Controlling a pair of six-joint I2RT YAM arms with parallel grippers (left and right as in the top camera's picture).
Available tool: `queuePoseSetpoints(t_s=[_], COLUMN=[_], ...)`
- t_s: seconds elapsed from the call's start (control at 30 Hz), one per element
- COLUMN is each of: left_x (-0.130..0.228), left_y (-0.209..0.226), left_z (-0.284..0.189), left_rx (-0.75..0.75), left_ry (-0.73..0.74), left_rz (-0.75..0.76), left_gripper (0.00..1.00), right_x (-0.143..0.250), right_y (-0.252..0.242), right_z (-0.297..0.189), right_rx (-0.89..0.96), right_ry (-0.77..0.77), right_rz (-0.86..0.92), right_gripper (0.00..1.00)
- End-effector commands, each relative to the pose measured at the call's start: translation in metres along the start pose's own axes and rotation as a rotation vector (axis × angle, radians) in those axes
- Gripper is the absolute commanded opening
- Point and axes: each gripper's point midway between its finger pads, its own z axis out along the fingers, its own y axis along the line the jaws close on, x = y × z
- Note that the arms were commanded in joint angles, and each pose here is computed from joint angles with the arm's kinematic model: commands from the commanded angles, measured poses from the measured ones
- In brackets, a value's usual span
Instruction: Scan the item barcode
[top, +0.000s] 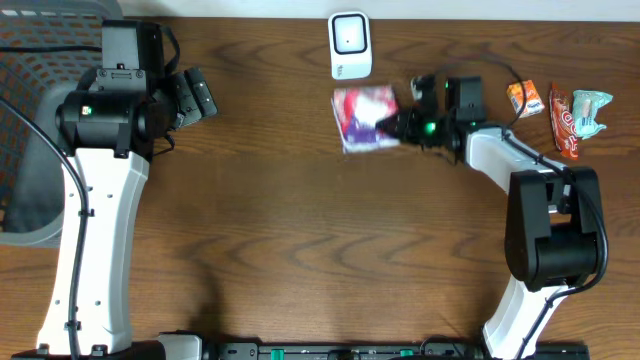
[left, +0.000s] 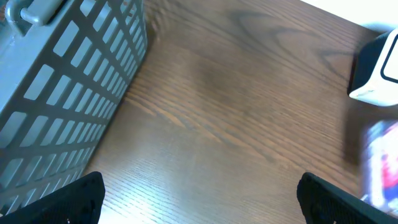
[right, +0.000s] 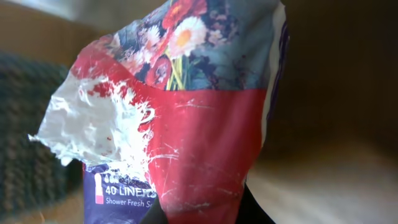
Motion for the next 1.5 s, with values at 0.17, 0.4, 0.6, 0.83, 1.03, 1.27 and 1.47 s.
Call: queuePoseSetpoints(t_s=[0.17, 0.4, 0.6, 0.83, 1.03, 1.27, 1.47], left_x=[0.003, 0.003, 0.003, 0.003, 0.003, 0.003, 0.003], left_y=[0.003, 0.003, 0.003, 0.003, 0.003, 0.003, 0.003], left_z=[0.004, 0.004, 0.004, 0.004, 0.004, 0.004, 0.004], left_rx=[-0.019, -0.019, -0.019, -0.019, -0.019, -0.019, -0.019], left_ry=[0.011, 0.011, 0.011, 0.011, 0.011, 0.011, 0.011], left_rz=[-0.011, -0.011, -0.011, -0.011, -0.011, -0.011, -0.011], left_gripper=[0.98, 0.98, 0.98, 0.98, 0.98, 0.98, 0.98], right_x=[-0.105, -0.122, -0.126, -0.14, -0.158, -0.188, -0.209], right_y=[0.045, 0.024, 0.023, 0.03, 0.056, 0.072, -0.008], right_z=[-0.017, -0.008, 0.02, 0.045, 0.039, 0.007, -0.103], right_rx=[0.036, 0.243, 0.147, 0.076, 0.062, 0.055, 0.384], right_ry=[-0.405, -0.63, -0.683, -0.658, -0.654, -0.685, -0.723], right_rz=[0.077, 0.088, 0.1, 0.049, -0.038, -0.069, 0.092], right_gripper=[0.01, 0.01, 0.01, 0.01, 0.01, 0.01, 0.01])
